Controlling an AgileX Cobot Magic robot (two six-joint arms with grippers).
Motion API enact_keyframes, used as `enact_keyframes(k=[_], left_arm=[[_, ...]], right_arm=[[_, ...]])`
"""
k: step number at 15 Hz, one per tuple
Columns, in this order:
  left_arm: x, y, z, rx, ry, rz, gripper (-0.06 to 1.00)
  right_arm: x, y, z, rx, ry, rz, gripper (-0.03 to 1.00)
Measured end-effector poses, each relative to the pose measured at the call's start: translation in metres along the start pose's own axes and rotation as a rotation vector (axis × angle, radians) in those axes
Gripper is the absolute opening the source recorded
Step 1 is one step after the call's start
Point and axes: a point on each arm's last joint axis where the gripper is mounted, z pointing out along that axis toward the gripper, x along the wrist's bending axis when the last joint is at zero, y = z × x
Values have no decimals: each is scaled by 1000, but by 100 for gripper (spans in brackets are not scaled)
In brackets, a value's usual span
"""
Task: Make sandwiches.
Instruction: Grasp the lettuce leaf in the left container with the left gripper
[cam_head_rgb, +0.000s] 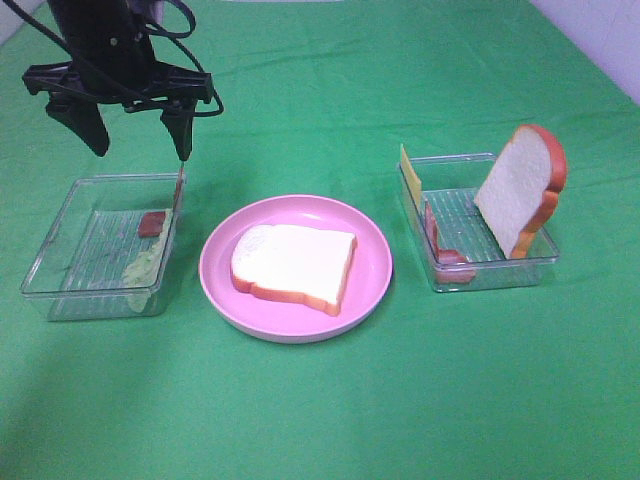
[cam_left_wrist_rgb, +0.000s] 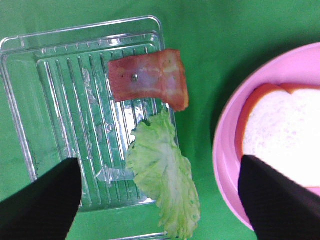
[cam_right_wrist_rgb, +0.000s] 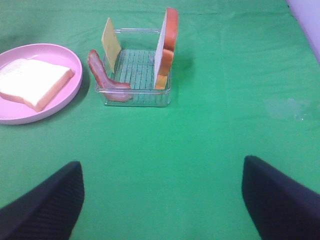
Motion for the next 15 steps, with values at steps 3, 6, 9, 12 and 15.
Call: enact_keyframes(k=[3,6,9,12,15], left_arm=[[-4,-2,2,12,-24,34,76],[-4,-17,22,100,-20,45,73],[2,-38,45,208,12,23,73],[2,-39,46,214,9,13,73],[-3,-40,46,215,8,13,73]], right_arm=[[0,0,0,0,0,0,81],[0,0,0,0,0,0,81],[0,0,0,0,0,0,81],[0,0,0,0,0,0,81],[0,0,0,0,0,0,81]])
